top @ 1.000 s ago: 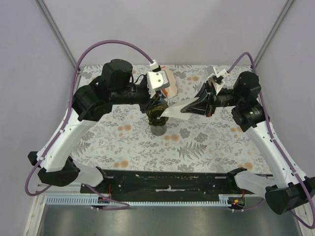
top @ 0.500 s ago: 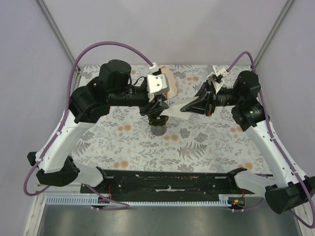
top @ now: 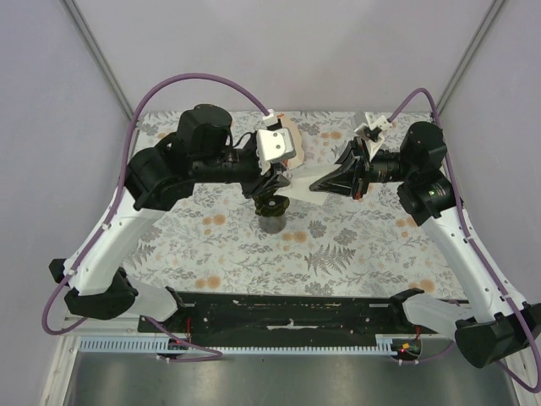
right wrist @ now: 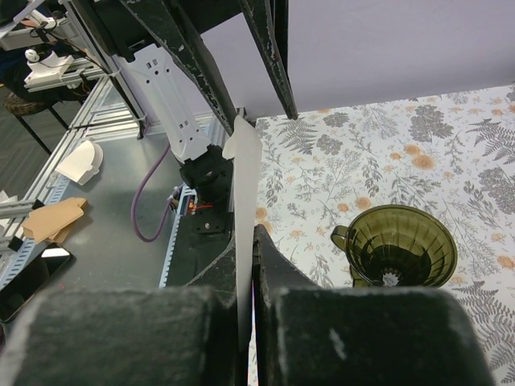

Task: Place the coffee filter in the dripper

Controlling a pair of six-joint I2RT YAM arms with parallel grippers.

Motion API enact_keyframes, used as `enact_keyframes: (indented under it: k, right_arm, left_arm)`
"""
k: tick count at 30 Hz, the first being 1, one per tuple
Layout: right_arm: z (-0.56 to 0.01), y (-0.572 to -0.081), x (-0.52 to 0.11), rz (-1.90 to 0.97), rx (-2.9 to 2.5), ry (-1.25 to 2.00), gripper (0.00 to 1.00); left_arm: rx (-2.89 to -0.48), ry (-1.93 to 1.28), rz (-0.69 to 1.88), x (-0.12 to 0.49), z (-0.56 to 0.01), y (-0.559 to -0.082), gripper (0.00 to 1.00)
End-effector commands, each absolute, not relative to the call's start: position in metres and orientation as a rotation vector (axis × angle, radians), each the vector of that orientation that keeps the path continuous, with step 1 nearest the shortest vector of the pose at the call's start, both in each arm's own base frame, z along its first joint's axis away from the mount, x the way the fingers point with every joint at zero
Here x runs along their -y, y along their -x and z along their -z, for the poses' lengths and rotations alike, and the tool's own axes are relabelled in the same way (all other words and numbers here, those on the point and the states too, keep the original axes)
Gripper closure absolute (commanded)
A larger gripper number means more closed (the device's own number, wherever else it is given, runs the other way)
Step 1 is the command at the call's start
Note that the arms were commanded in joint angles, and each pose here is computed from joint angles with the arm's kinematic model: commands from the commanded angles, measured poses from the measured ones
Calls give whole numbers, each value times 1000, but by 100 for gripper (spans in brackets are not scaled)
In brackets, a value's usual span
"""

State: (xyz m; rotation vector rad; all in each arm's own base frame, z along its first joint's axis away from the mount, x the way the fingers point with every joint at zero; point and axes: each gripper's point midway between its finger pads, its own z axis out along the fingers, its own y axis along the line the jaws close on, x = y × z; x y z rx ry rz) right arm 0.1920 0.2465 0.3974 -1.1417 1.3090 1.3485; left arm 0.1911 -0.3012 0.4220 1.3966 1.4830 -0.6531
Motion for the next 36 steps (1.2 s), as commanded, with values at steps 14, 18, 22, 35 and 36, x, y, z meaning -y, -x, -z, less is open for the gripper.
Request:
enact_keyframes:
  k: [14,18,22,35,36]
  right_arm:
    - [-413,-194,-245,-1308,-1274,1146,100]
    - [-413,-194,-245,-1314,-1272,1152,100]
    - [-415,-194,-246,-1314,-1267,1156,100]
    - [-413,-193,-245,-1319,-1268,1163,100]
    - [-413,-192,-245,-1318,-1265,1164,100]
  left_arm:
    - [-1505,-1316,496,297,-426,-220,84]
    - [-1504,-1307,457,294,-427,-225,82]
    - [-1484,-1359,553,303,-424,-210,78]
    - [-1500,-1350,558,308,-423,-213,76]
    - [-1504,-1339,542,306,-424,-216,77]
